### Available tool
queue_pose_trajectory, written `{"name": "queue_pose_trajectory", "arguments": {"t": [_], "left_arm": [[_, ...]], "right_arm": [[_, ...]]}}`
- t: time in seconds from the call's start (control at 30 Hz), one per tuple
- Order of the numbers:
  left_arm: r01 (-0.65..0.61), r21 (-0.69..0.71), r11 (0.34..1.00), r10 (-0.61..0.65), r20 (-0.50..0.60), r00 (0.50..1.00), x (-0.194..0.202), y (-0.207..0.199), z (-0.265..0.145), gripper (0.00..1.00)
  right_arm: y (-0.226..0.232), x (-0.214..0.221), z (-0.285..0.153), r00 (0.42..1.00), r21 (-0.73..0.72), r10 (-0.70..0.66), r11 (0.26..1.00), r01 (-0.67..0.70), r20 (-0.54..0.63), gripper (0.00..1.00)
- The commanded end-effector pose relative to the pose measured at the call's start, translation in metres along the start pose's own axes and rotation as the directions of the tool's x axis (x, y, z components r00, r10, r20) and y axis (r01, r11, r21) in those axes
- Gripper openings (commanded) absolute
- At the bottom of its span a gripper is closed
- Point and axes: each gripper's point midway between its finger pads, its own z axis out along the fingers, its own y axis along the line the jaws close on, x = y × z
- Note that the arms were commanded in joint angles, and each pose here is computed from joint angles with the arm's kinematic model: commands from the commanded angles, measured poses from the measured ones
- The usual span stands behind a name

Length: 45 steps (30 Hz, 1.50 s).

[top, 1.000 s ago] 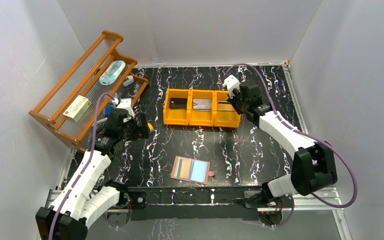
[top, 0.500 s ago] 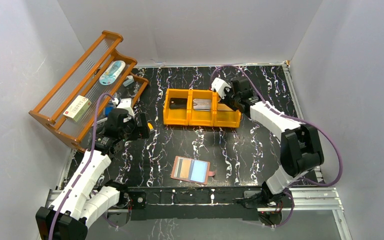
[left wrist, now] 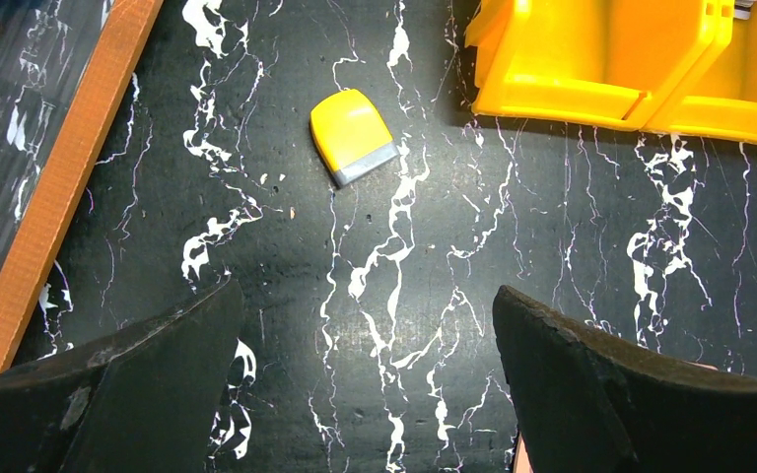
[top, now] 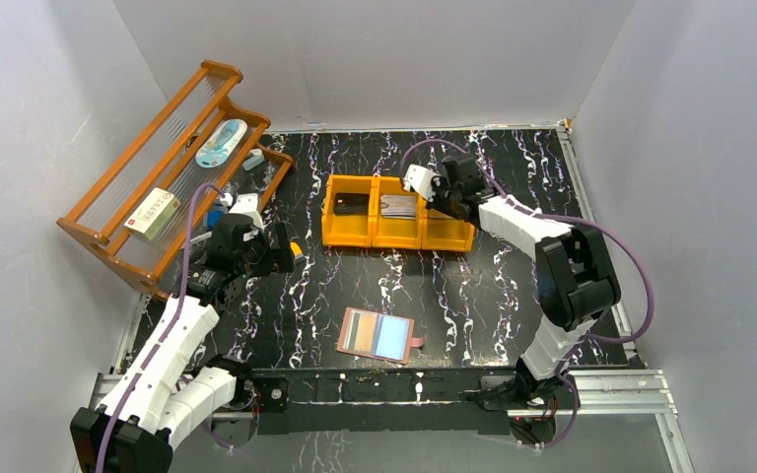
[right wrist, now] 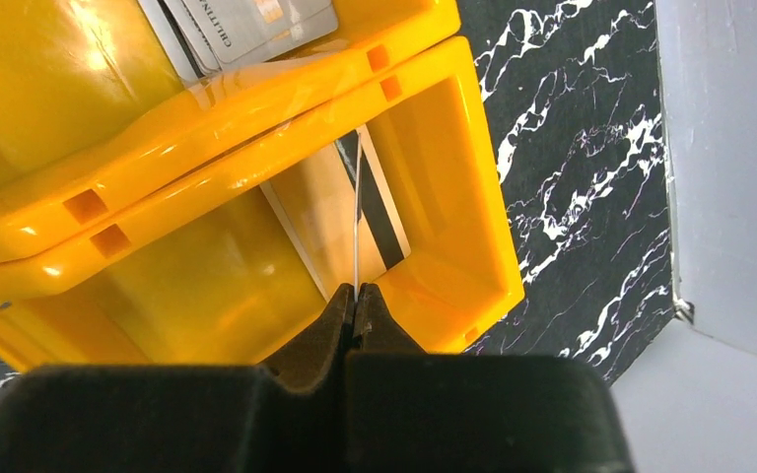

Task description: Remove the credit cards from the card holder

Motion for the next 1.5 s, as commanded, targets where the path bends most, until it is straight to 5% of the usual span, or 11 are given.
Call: {"name": "queue_pose_trajectory", "arguments": {"t": [0.0,0.77,1.27,1.47], "left_arm": [[-0.002,-0.015,1.000,0.002,0.022,1.000,-0.005,0.003,-0.004,0.98],[0.003,-0.027,1.000,-0.003,0.027,1.000,-0.004,0.006,-0.004,0.98],[0.001,-0.031,1.000,-0.001,0.020,1.000,-0.003,0.006,-0.003,0.98],[0.000,-0.029,1.000,0.000,0.013,1.000,-0.002,0.006,-0.002,0.98]], "right_arm": [[-0.028,-0.023,0.007,0.993,0.094,-0.115,0.989,0.113,0.019,0.00],[-0.017,0.002,0.040,0.974,0.080,-0.208,0.973,0.215,-0.083,0.11],[-0.008,0.017,0.027,0.989,-0.026,-0.146,0.989,0.145,-0.036,0.18],[-0.014,0.012,0.019,0.991,-0.010,-0.137,0.990,0.137,-0.001,0.29]]}}
